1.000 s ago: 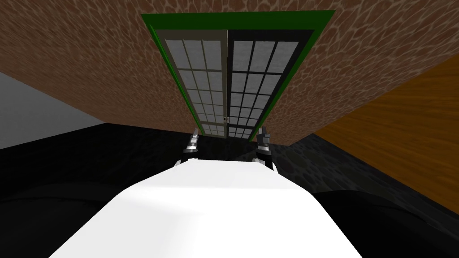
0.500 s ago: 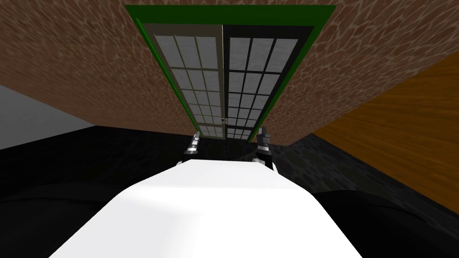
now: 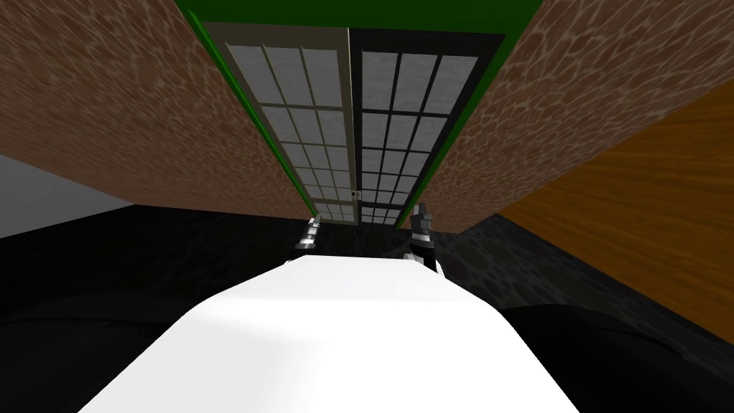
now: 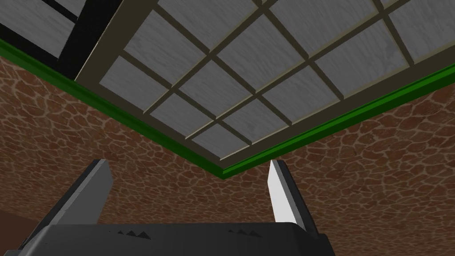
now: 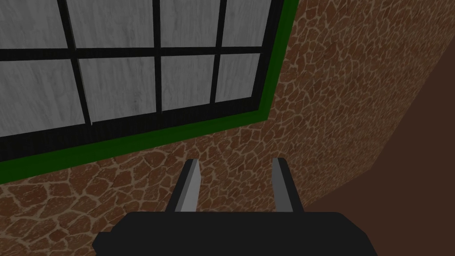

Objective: Pull the door open

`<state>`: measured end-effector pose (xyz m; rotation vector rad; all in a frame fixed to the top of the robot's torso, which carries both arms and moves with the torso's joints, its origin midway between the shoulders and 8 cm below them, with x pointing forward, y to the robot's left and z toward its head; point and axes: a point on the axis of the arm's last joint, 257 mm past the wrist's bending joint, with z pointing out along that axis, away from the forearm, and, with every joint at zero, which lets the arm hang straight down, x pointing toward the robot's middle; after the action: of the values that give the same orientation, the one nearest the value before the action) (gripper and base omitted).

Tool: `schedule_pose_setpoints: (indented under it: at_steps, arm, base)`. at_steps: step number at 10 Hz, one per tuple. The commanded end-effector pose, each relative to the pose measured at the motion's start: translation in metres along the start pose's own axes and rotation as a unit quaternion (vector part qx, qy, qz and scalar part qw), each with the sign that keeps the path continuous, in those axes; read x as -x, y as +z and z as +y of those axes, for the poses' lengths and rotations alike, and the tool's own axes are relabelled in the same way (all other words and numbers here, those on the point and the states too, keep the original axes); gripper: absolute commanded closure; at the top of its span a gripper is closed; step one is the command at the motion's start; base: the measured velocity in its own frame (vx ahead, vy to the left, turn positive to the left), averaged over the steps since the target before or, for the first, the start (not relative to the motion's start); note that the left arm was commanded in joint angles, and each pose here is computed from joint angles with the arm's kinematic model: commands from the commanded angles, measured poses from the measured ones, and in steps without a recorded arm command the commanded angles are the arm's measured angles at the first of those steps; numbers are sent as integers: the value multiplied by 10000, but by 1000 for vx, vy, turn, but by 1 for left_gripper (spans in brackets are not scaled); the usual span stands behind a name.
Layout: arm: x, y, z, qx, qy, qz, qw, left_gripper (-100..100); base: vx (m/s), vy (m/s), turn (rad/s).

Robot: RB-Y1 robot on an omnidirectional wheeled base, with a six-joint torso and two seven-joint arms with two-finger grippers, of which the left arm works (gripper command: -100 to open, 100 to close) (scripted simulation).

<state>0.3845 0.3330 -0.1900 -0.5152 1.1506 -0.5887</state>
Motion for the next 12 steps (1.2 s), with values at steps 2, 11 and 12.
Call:
schedule_pose_setpoints:
  at_steps: [2,11,12]
  arm:
    - [-71,-71,144,88,281,86,9995,-100]
    - [-286,-338,625,367,1192,393,9914,-100]
    - [-307,-371,676,396,1291,428,9899,-100]
  base:
    - [109,-36,-43]
    - [104,-29,-46]
    - [111,-28,-37]
